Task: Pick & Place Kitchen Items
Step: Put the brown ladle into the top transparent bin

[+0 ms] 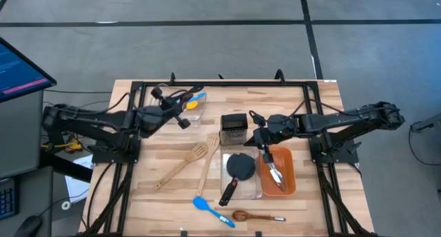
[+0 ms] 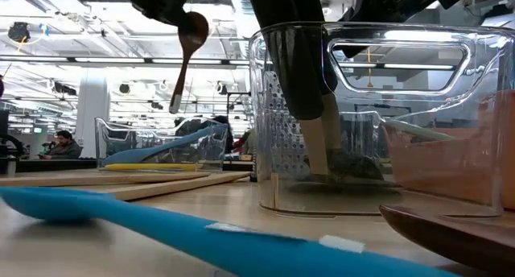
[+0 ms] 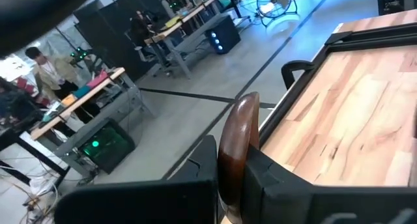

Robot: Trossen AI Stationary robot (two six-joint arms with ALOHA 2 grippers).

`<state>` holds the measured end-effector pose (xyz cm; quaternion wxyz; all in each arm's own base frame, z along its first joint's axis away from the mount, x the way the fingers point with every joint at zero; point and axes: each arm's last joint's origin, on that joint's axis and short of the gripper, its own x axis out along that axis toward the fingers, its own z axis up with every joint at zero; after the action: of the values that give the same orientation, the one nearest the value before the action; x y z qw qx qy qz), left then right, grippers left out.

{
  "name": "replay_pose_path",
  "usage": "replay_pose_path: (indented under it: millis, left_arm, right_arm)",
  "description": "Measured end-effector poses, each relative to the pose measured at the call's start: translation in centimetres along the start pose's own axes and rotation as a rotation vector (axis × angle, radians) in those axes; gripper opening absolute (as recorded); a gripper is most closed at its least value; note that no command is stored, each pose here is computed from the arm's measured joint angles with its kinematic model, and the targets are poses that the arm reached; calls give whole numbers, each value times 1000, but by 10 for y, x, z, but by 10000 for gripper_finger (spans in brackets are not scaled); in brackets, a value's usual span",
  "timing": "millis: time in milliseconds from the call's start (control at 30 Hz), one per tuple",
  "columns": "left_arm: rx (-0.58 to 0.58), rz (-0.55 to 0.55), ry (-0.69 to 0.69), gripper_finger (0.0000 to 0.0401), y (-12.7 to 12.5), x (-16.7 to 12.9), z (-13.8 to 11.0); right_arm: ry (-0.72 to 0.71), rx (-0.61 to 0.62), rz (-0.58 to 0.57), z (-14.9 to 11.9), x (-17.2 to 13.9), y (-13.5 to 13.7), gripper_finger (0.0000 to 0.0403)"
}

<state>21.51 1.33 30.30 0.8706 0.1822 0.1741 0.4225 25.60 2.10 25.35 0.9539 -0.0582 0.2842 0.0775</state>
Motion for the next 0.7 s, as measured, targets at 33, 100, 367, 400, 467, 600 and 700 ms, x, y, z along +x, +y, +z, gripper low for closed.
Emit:
replay_pose_path:
  millis: [33,100,367,400,467,600,700]
  left_arm:
    - [-3,-1,3,4,2,3,-1]
    - [-7,-6,9,3,5,7,-2]
    - [-18,-109,9,3,14,23,-6]
    - [-20,-108,11,3,15,24,-7]
    - [-11,-105,28,3,17,27,-9]
    - [22,-99,83,3,21,31,-16]
    - [35,-143,124,4,23,35,-23]
  right_arm:
    - [0,2,-3,0,0,-1,0]
    - [1,6,-8,0,0,-3,0]
    - [18,13,-14,-5,1,-5,0]
    - [20,13,-14,-6,1,-5,0]
    - [20,13,-14,-6,1,-5,0]
    - [19,13,-15,-6,1,-5,0]
    - [19,13,-14,-6,1,-5,0]
